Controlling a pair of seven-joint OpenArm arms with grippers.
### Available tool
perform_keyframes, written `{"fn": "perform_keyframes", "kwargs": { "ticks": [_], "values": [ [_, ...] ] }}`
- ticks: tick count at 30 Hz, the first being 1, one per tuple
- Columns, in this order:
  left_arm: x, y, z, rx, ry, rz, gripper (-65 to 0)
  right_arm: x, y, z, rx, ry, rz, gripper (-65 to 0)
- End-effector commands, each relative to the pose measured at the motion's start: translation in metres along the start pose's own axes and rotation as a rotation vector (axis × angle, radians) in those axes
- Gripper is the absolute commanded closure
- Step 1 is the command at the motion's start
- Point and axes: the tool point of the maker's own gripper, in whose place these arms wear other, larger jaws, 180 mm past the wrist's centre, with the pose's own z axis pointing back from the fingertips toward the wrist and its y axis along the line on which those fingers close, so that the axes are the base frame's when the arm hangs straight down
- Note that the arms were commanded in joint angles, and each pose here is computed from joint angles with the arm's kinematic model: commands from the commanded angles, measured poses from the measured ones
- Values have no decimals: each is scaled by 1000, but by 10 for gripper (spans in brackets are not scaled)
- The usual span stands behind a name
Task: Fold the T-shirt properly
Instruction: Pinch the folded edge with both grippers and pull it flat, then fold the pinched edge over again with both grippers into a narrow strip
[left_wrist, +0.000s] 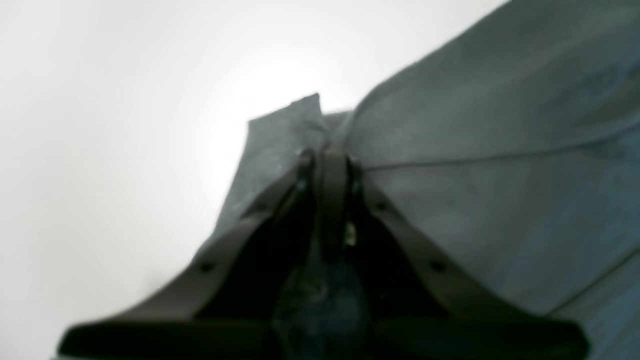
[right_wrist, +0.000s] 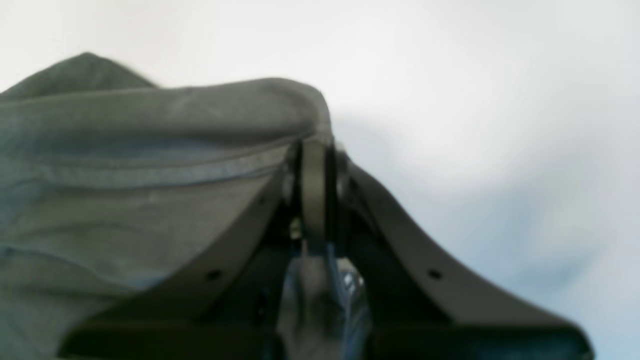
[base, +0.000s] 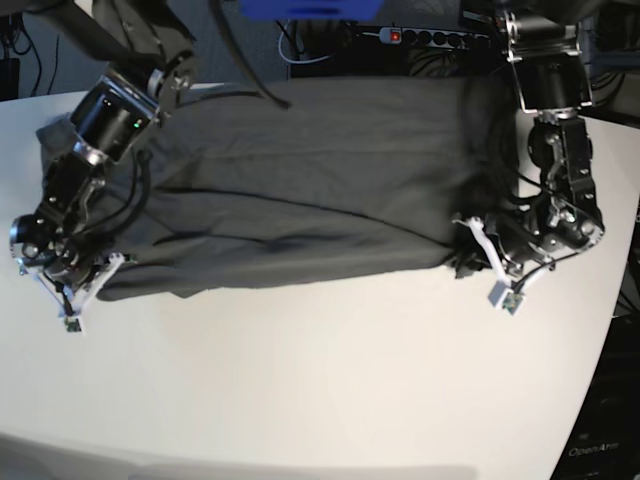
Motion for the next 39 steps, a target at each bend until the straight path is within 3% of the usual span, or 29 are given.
{"fn": "perform_keyframes", "kwargs": {
  "ticks": [1, 14, 21, 29, 33, 39],
  "values": [
    [26, 8, 6, 15, -62, -20, -25, 30, -13, 5, -23, -79, -4, -7],
    [78, -27, -9, -60, -129, -127, -25, 96, -45, 10, -39, -171, -16, -7],
    [114, -21, -4, -45, -176, -160, -25, 122, -48, -2, 13, -221, -36, -7],
    [135, -7, -13, -50, -181, -126, -25, 147, -52, -13, 75, -283, -67, -7],
    [153, -2, -13, -52, -231, -116, -25, 163, -55, -17, 111, -319, -91, -7],
    [164, -15, -24, -86, -221, -167, -25, 173, -61, -16, 122, -348, -105, -7]
  ]
}}
